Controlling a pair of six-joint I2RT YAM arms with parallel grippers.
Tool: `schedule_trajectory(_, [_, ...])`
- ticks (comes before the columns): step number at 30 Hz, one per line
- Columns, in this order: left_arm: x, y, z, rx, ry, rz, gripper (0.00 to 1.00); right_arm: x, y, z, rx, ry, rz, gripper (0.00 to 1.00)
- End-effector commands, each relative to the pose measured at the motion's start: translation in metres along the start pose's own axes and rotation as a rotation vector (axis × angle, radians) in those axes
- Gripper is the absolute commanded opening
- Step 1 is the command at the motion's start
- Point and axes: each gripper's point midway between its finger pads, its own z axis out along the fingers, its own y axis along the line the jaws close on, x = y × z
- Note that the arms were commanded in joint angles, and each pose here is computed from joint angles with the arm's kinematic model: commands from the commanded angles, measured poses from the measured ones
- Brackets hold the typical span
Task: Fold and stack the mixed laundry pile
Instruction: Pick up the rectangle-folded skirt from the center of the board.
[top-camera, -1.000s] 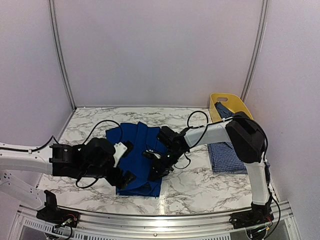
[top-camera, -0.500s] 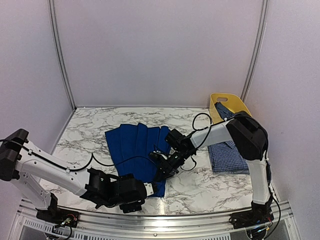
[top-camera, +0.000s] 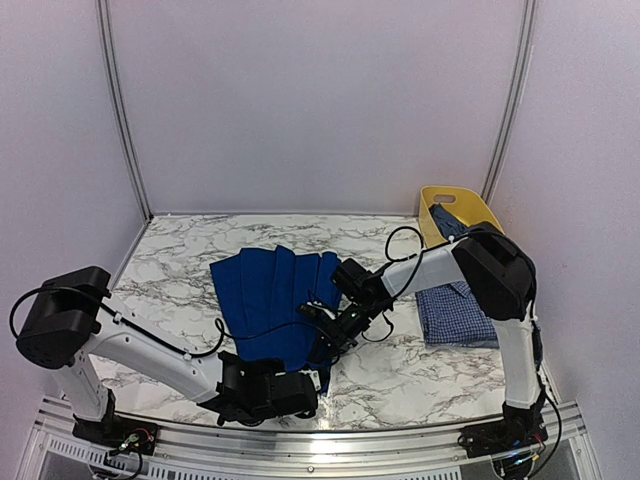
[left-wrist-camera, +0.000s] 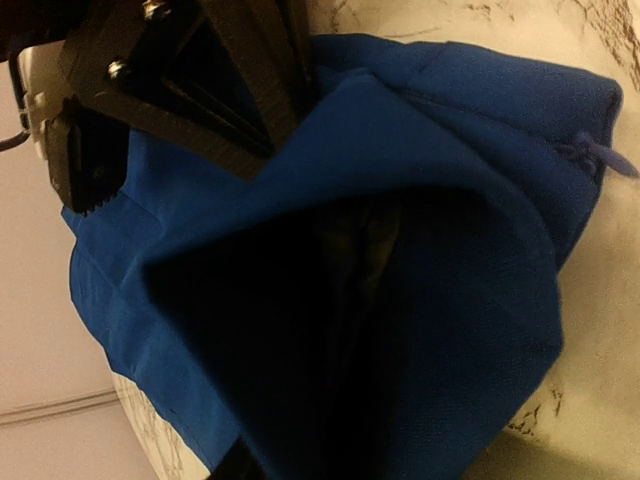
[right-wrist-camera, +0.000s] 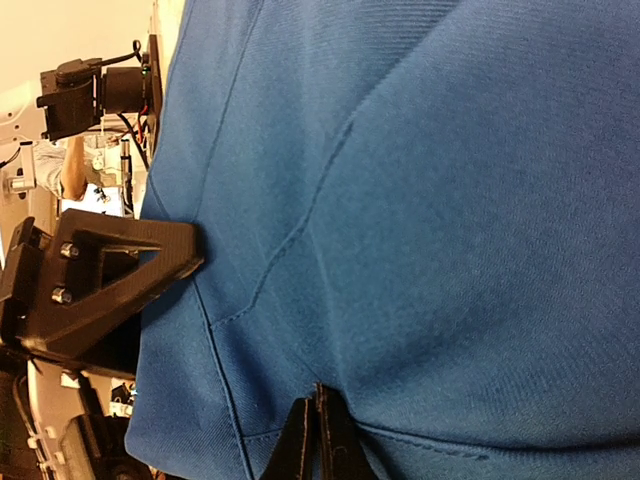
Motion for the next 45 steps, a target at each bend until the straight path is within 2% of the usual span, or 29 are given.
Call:
schedule_trajectory(1, [-0.004,-0.007,0.002,0.068,-0.016,0.007,0.26,0.025,-0.029,0.004,0.098,0.053,0.074,0.05])
schedule_trajectory(5, [-0.025,-0.009,-0.024,0.198,-0.101,-0.020,0.02,0.004,-0.016,-0.009,0.086,0.007,0.040,0.15])
schedule_trajectory(6, [-0.028,-0.008,-0.032,0.235,-0.116,-0.028,0.00,-0.005,-0.011,-0.016,0.085,-0.014,0.027,0.17])
schedule_trajectory(12, [-0.022,-0.021,-0.068,0.451,-0.089,-0.018,0.00,-0.070,0.024,-0.065,0.085,-0.170,-0.076,0.35])
schedule_trajectory(17, [-0.028,-0.022,-0.097,0.588,-0.088,-0.070,0.00,-0.115,0.034,-0.068,0.045,-0.214,-0.123,0.37])
schedule_trajectory(19, [-0.031,-0.018,-0.103,0.603,-0.079,-0.092,0.00,-0.121,0.041,-0.059,0.007,-0.206,-0.142,0.37])
schedule_trajectory(23, [-0.040,-0.002,-0.116,0.636,-0.073,-0.141,0.00,-0.100,0.046,-0.015,-0.038,-0.106,-0.157,0.36])
schedule_trajectory(29, [-0.052,0.039,-0.129,0.682,-0.091,-0.194,0.00,-0.024,0.021,0.049,-0.048,0.068,-0.112,0.33])
schedule_trajectory(37, [-0.052,0.078,-0.132,0.730,-0.121,-0.230,0.00,0.052,0.059,0.072,-0.131,0.180,-0.136,0.31])
schedule_trajectory(41, [-0.049,0.069,-0.138,0.793,-0.133,-0.198,0.00,0.042,0.078,0.056,-0.140,0.153,-0.167,0.36])
schedule_trajectory(45, [-0.044,0.057,-0.142,0.848,-0.135,-0.177,0.00,-0.013,0.084,0.013,-0.108,0.034,-0.195,0.42])
